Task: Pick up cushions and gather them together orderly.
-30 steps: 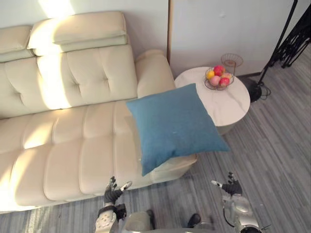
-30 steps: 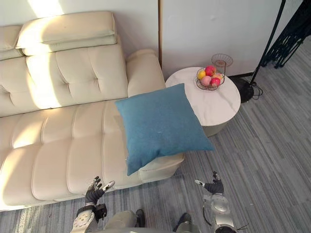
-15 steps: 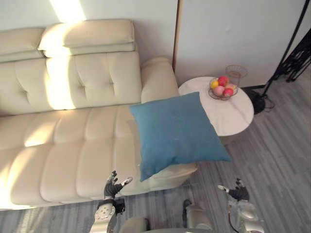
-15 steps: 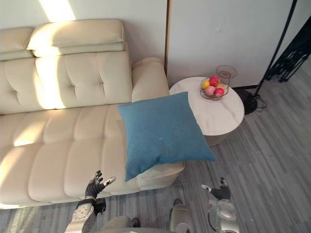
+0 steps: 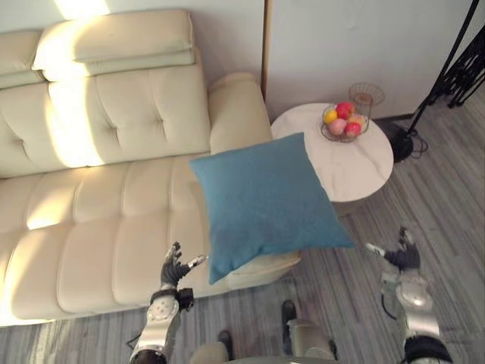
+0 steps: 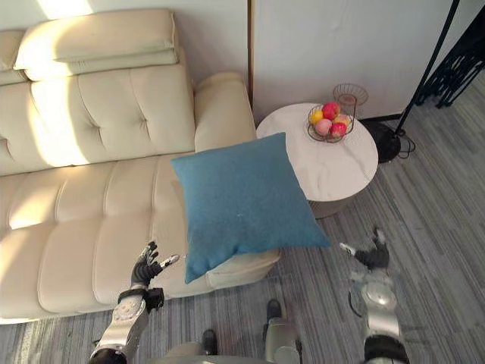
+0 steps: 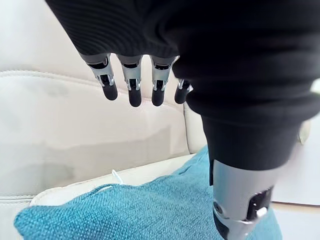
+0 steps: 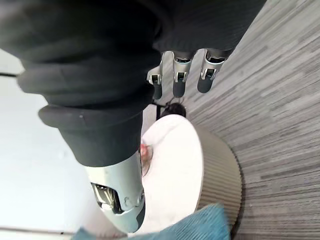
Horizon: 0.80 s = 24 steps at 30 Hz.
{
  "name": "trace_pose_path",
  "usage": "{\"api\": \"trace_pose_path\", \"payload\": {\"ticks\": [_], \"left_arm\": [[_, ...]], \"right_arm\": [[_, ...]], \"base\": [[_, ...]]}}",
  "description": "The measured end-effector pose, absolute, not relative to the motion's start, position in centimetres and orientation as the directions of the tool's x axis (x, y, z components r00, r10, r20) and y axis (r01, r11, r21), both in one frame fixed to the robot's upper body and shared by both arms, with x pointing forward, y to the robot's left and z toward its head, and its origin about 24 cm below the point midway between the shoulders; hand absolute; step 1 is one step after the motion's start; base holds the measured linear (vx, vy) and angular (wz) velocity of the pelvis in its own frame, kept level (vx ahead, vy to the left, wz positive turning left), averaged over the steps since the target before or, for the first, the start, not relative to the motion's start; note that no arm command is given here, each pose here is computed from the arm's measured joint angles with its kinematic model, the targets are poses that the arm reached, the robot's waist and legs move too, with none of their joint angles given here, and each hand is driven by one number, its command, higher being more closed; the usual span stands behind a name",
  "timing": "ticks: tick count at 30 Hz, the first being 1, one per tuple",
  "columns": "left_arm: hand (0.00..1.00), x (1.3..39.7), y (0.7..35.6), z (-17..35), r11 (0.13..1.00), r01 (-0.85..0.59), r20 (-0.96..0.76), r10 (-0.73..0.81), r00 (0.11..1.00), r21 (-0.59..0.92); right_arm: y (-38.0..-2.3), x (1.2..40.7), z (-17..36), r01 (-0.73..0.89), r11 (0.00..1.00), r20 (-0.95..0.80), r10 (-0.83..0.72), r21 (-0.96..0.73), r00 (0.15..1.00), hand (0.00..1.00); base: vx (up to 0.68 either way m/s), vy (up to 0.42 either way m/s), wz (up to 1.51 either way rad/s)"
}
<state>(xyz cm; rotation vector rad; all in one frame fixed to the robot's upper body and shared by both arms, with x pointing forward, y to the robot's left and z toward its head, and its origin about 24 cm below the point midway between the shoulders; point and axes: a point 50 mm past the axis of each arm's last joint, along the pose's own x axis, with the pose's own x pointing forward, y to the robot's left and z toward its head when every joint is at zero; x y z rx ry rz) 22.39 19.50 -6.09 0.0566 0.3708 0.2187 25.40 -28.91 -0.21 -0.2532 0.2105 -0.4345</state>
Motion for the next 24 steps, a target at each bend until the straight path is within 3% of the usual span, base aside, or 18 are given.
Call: {"api": "trace_pose_path", "payload": {"ticks": [5, 9, 10, 11, 12, 18, 24], "left_arm": [[0.0, 29.3, 16.0, -0.6, 0.991, -0.114, -0.149, 0.123, 0.981, 0.07], [0.0, 33.3, 14.2, 3.6, 0.994, -0.101, -0.033, 0.103, 0.994, 0.044], [1.0, 34.6, 13.6, 5.2, 0.994, -0.095, 0.002, 0.095, 0.995, 0.045], [1.0, 35.2, 13.2, 6.0, 0.995, -0.089, 0.02, 0.088, 0.996, 0.042], [1.0, 36.3, 12.7, 7.6, 0.995, -0.088, 0.052, 0.086, 0.995, 0.039], [1.0, 39.1, 12.1, 13.5, 0.991, -0.129, 0.184, 0.123, 0.975, 0.019], [1.0, 39.0, 12.6, 16.0, 0.99, -0.138, 0.27, 0.14, 0.953, -0.028]], "right_arm": [[-23.6, 33.4, 5.7, 0.242, 0.941, 0.008, -0.247, -0.237, 0.969, 0.0], [-21.9, 36.6, 9.4, 0.212, 0.954, 0.081, -0.199, -0.211, 0.977, 0.0], [-21.6, 37.5, 10.8, 0.218, 0.956, 0.101, -0.202, -0.196, 0.974, 0.0], [-21.5, 38.0, 11.5, 0.223, 0.956, 0.113, -0.204, -0.189, 0.972, 0.0], [-21.1, 38.7, 12.8, 0.229, 0.959, 0.13, -0.208, -0.167, 0.969, 1.0], [-18.9, 40.2, 15.4, 0.19, 0.972, 0.17, -0.166, -0.14, 0.971, 1.0], [-18.0, 39.9, 16.2, 0.142, 0.988, 0.21, -0.126, -0.063, 0.969, 1.0]], "base": [[-0.18, -0.024, 0.09], [-0.13, -0.025, 0.27], [-0.1, -0.022, 0.19], [-0.08, -0.019, 0.21], [-0.06, -0.012, 0.13], [-0.05, -0.01, 0.04], [0.0, -0.004, 0.01]]}}
